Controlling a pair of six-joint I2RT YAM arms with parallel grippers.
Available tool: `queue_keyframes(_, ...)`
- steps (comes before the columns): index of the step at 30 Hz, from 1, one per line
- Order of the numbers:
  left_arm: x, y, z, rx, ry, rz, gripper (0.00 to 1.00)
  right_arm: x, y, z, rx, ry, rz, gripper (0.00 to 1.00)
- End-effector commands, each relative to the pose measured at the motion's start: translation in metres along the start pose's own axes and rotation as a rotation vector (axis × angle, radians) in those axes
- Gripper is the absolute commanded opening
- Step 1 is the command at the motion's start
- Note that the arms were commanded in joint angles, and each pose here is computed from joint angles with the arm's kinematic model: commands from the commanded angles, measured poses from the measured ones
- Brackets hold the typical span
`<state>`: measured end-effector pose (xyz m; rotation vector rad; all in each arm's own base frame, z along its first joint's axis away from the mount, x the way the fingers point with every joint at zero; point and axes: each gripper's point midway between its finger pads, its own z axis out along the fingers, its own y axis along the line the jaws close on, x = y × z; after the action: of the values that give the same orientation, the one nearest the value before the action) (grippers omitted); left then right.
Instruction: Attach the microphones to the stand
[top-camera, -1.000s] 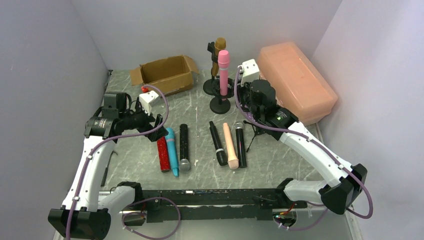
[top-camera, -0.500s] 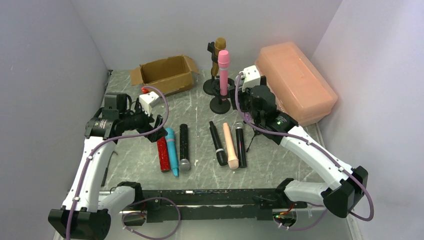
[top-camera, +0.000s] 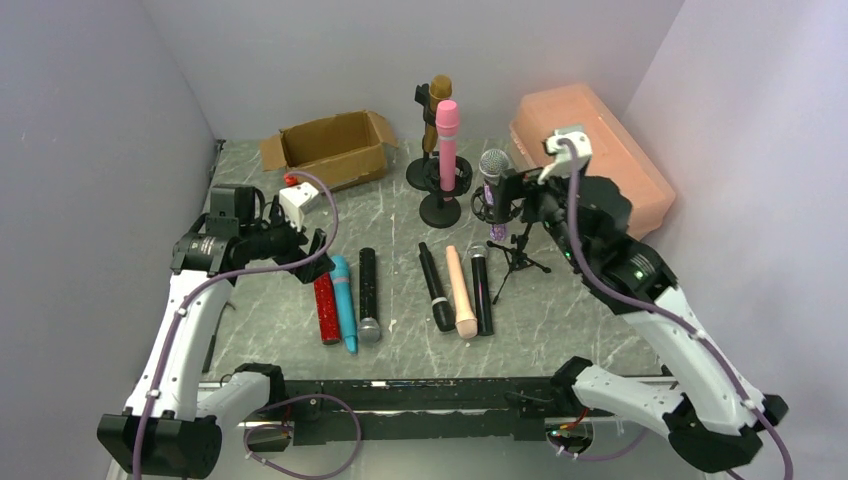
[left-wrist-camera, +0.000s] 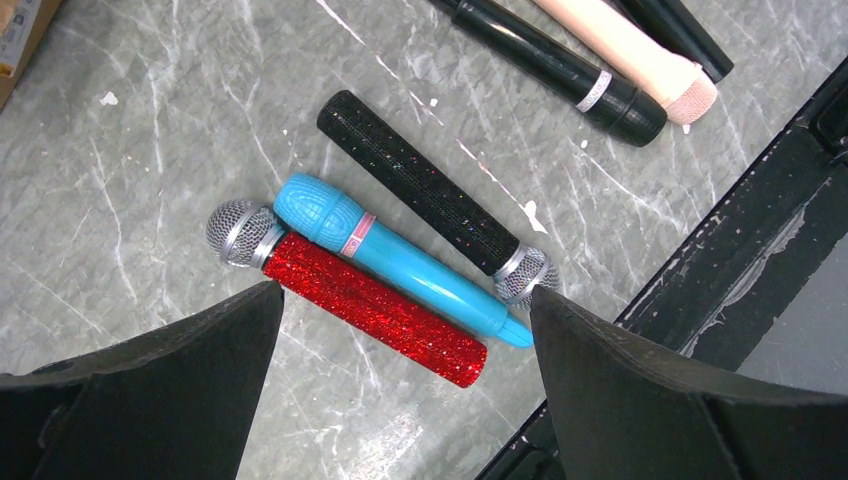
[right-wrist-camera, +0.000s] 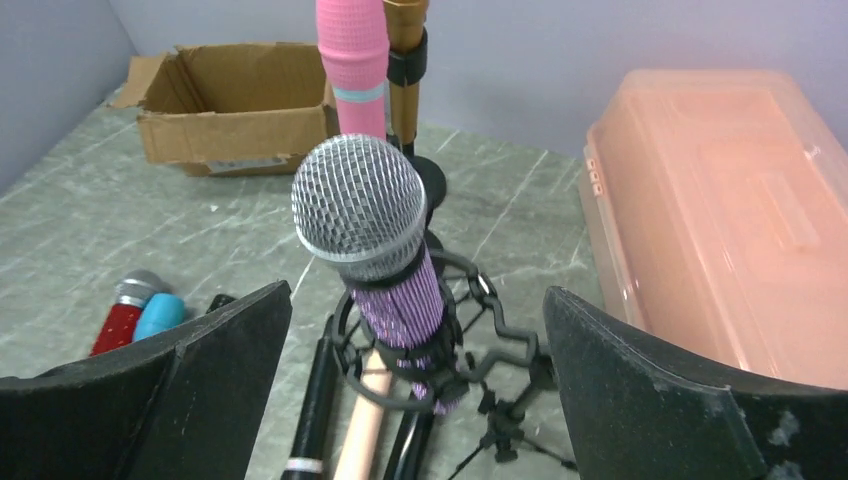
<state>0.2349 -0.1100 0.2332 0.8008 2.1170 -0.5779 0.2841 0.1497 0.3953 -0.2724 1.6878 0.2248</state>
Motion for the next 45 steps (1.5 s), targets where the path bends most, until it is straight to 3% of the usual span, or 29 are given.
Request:
queue_keyframes(1, -0.021, 0.012, -0.005, -0.059, -0.047, 0.061, 0.99, 0.021, -0.021, -0.033, 0.081, 0.065, 0.105, 1.0)
queue_keyframes(7, -0.013, 0.036, 0.002, -0.156, -0.099, 0.056, 0.99, 0.114, -0.059, -0.041, 0.327, 0.144, 0.188, 1.0)
queue_keyframes(12, 0.027, 0.091, 0.017, -0.354, -0.145, 0.038, 0.99, 0.154, -0.098, -0.033, 0.566, 0.02, 0.231, 0.99)
queue_keyframes(15, 0.039, 0.116, 0.009, -0.449, -0.201, 0.009, 0.99, 0.175, -0.122, -0.027, 0.68, -0.036, 0.165, 0.99)
queue_keyframes(25, 0.062, 0.161, 0.003, -0.629, -0.316, 0.019, 0.99, 0.276, -0.2, -0.004, 0.871, 0.154, 0.333, 0.98)
queue_keyframes(32, 0.069, 0.158, 0.015, -0.649, -0.481, 0.059, 0.99, 0.272, -0.216, 0.005, 0.861, 0.01, 0.265, 0.98)
queue_keyframes(45, 0.057, 0.177, 0.031, -0.631, -0.659, 0.024, 0.99, 0.276, -0.213, 0.04, 0.736, -0.045, 0.133, 0.99)
